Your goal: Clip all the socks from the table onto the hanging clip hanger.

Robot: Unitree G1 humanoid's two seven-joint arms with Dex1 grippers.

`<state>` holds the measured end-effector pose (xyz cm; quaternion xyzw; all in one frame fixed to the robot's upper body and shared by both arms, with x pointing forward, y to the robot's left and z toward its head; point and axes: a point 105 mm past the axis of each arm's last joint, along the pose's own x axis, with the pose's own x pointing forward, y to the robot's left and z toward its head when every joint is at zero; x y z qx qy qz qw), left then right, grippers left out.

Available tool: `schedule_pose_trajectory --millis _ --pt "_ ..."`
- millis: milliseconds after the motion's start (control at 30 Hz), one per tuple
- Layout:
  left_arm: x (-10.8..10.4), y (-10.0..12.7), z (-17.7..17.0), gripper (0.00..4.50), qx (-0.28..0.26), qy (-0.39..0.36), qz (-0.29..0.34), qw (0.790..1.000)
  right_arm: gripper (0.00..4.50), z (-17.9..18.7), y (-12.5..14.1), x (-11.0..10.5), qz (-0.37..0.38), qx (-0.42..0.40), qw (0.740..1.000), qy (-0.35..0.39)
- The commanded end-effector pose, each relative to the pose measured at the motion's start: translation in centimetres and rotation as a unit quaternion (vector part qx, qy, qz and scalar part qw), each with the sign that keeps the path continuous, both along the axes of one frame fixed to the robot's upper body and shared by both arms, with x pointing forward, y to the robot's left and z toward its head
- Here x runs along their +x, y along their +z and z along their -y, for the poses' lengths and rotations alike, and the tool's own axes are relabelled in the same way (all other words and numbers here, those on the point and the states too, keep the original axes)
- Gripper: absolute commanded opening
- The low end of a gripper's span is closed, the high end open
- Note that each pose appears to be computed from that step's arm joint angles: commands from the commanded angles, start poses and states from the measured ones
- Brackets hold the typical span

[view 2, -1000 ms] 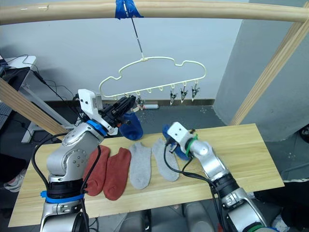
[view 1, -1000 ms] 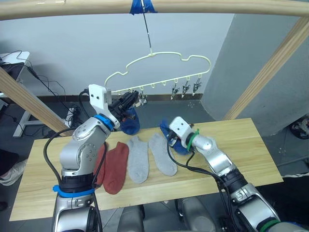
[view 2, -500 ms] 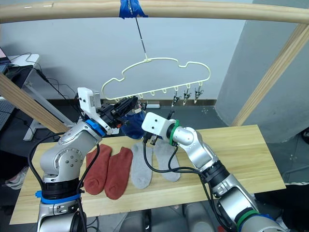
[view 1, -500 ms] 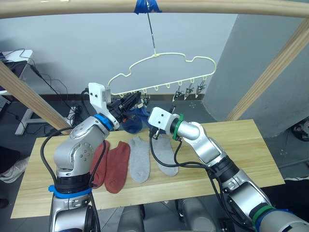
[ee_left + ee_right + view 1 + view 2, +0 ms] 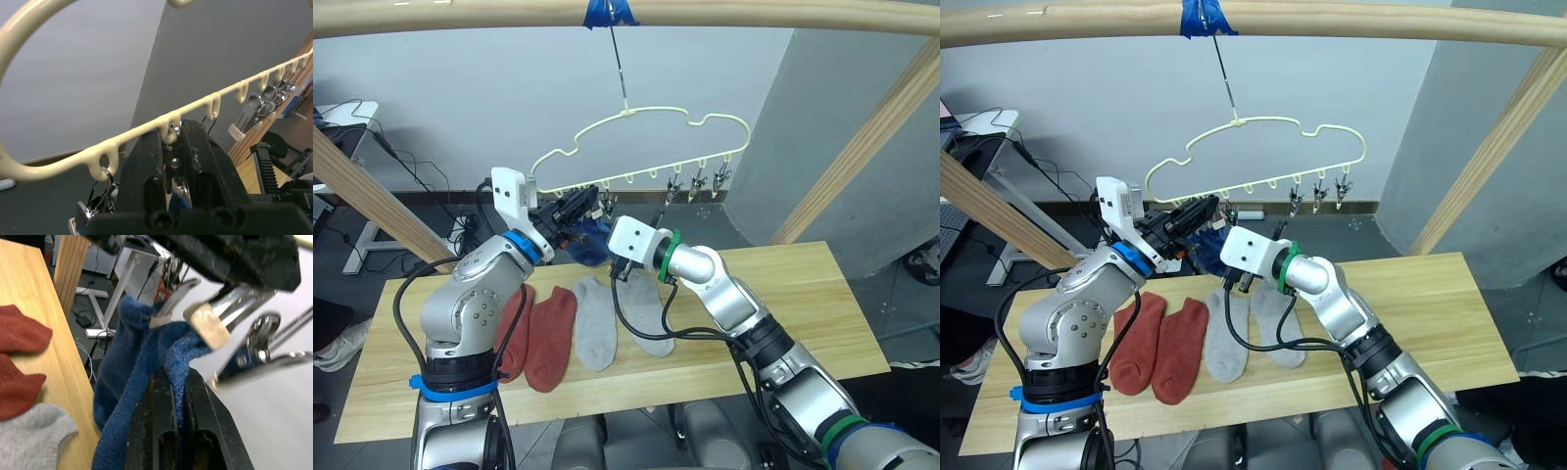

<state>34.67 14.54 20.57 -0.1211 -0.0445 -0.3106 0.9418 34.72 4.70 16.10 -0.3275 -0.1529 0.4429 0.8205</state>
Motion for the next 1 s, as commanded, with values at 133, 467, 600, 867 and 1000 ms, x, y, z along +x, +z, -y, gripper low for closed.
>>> schedule_pose_trajectory --millis 133,467,600,867,1000 --pt "-0.7 1.7 0.4 0.21 0.001 -0.013 0.037 0.999 0.0 -0.5 2.9 -0.5 0.036 0.041 0.998 0.008" --pt "-0.7 0.9 0.5 0.21 0.008 -0.01 0.029 0.999 0.0 -0.7 3.9 -0.7 0.033 0.062 0.997 0.009" --pt "-0.5 0.6 0.1 0.92 0.003 0.001 0.021 1.0 0.0 -0.7 4.0 -0.7 0.029 0.066 0.997 0.009" --pt "-1.0 0.0 -0.1 2.92 0.008 -0.01 0.009 1.0 0.0 -0.9 3.8 -0.7 0.019 0.069 0.997 0.009" --pt "-1.3 -0.2 -0.5 2.92 0.017 -0.008 0.007 1.0 0.0 -1.0 3.6 -0.7 0.012 0.069 0.997 0.009"
